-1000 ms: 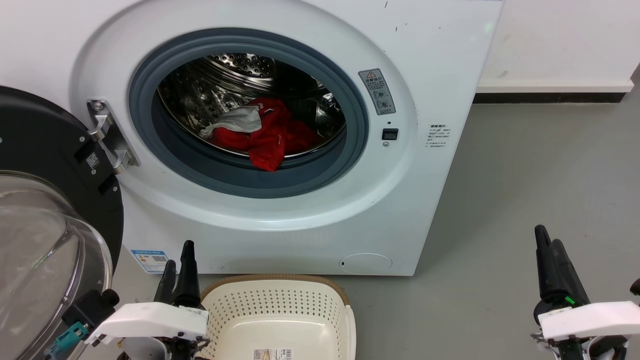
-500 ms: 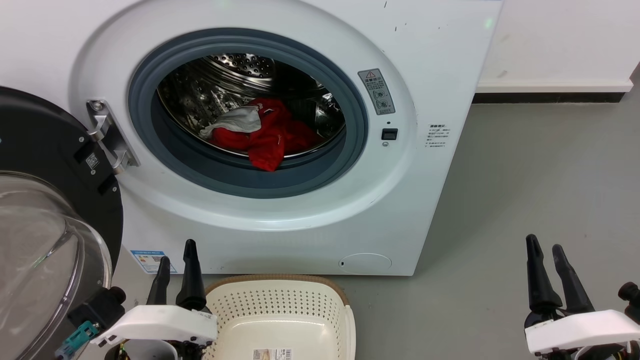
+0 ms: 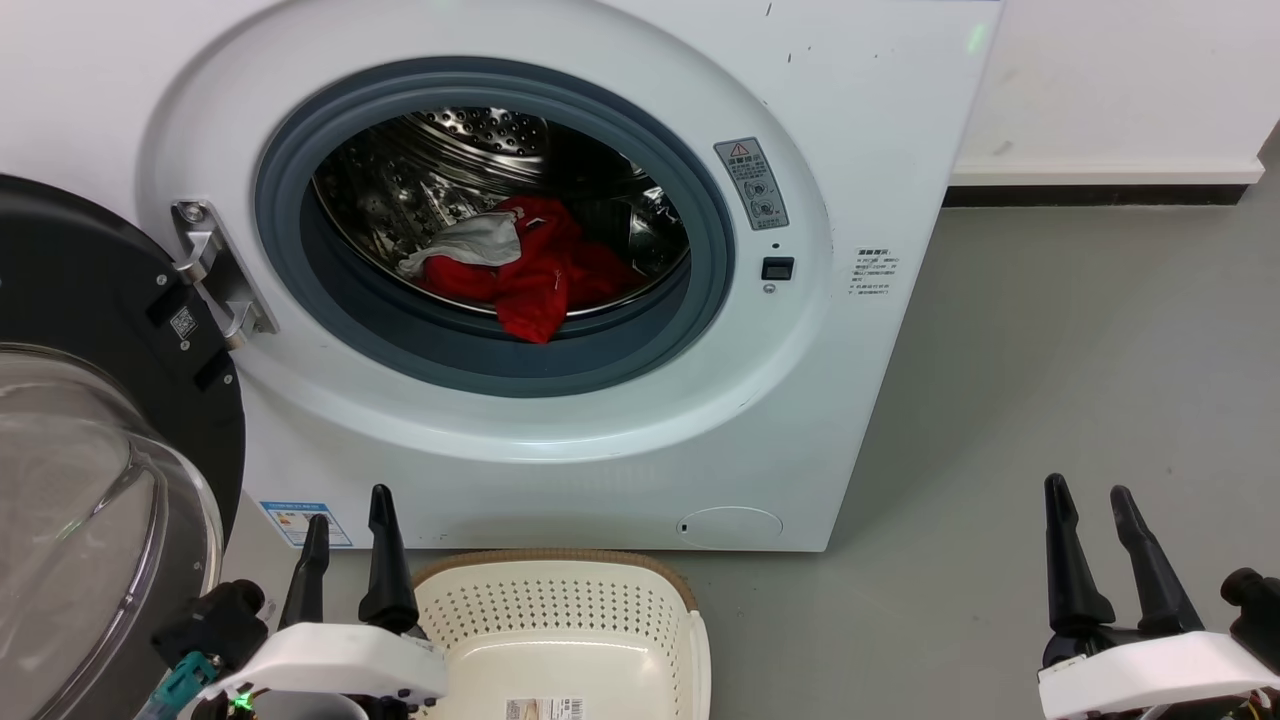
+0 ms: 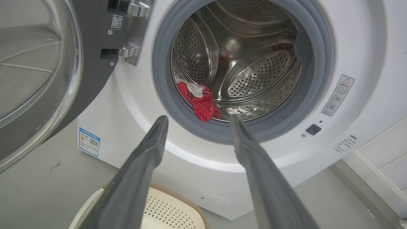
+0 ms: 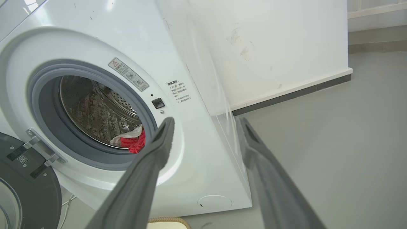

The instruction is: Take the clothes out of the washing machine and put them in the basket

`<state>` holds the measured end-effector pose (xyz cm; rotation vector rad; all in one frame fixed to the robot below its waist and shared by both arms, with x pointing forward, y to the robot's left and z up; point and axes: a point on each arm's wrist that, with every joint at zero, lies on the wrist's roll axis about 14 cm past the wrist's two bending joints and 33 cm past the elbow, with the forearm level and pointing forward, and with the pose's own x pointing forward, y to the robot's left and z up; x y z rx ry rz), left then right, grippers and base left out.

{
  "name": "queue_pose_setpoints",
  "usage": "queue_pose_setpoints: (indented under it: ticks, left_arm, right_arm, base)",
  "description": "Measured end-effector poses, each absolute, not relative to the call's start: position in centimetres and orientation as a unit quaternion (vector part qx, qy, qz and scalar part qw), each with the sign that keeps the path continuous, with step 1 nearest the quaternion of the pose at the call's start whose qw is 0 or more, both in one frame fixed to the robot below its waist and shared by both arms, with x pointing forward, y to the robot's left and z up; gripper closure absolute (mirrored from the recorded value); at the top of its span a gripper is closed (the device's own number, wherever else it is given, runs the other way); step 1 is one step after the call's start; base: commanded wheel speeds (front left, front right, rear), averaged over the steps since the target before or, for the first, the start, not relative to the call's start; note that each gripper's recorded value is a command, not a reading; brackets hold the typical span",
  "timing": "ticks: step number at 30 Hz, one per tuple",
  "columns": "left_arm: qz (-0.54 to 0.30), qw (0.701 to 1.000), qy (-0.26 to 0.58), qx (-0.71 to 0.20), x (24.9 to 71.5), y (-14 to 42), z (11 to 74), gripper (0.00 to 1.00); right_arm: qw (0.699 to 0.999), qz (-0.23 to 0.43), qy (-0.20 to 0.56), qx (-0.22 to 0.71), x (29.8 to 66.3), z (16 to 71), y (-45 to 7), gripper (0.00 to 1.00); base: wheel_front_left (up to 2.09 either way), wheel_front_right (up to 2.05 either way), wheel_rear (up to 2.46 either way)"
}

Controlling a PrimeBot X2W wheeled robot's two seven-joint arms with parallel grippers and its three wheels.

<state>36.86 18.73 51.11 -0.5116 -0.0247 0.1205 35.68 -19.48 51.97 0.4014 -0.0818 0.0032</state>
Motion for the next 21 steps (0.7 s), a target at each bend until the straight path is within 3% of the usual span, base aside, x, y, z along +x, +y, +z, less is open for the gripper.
queue_pose_setpoints:
  ticks: [21]
  left_arm:
    - [0.055, 0.985, -0.039, -0.159, 36.3, 18.3, 52.0, 0.0]
  right_arm:
    - [0.993, 0.015, -0.067, 0.096, 35.1, 53.2, -19.0, 0.0]
  base:
    - [0.0, 0.0, 0.0]
